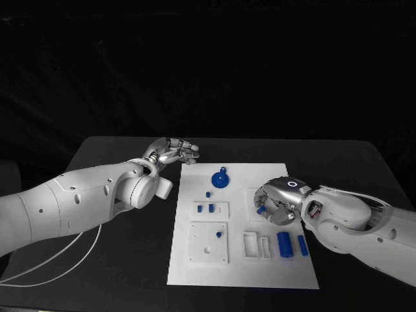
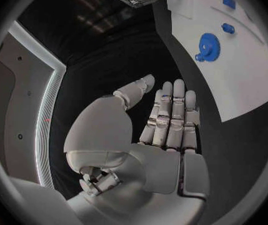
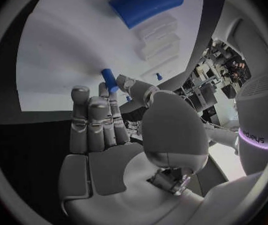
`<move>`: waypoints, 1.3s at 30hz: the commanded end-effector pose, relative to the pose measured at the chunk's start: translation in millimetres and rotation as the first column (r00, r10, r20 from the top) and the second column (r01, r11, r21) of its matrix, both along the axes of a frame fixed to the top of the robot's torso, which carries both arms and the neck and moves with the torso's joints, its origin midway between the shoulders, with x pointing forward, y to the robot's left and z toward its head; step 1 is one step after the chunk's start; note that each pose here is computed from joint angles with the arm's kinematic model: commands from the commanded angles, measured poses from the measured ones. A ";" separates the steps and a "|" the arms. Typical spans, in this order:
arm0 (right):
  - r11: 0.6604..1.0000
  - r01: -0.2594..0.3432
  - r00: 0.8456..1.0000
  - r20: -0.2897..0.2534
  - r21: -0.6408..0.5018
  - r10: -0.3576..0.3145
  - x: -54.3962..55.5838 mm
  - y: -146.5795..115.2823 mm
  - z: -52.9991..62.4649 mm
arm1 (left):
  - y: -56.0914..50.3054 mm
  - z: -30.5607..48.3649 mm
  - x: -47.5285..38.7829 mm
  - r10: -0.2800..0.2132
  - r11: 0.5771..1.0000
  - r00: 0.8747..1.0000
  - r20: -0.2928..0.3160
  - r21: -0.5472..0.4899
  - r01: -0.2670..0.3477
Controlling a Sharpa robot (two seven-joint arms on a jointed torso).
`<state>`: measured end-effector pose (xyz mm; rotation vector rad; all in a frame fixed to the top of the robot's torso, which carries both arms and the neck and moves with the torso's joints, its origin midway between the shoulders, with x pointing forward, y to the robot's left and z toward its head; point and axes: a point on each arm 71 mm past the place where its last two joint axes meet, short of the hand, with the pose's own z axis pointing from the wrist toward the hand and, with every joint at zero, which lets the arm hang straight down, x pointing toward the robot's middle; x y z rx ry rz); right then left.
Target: Assemble the parts on the task board
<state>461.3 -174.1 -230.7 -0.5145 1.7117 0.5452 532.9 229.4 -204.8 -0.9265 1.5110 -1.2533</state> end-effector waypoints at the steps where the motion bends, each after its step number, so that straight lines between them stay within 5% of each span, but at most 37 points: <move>1: 1.000 0.004 1.000 0.017 -0.031 -0.004 0.6 -1.2 -1.0 | -0.8 0.9 0.0 -0.006 1.000 1.000 0.004 -0.011 0.007; 26: 0.999 0.005 0.999 0.032 -0.034 -0.004 1.4 1.1 -3.3 | -0.6 0.5 -0.2 -0.010 1.000 1.000 -0.003 -0.011 0.010; 39: 1.000 -0.012 0.996 0.090 -0.008 0.012 -2.7 7.0 1.0 | -0.5 0.5 -0.1 -0.009 1.000 1.000 -0.002 -0.011 0.009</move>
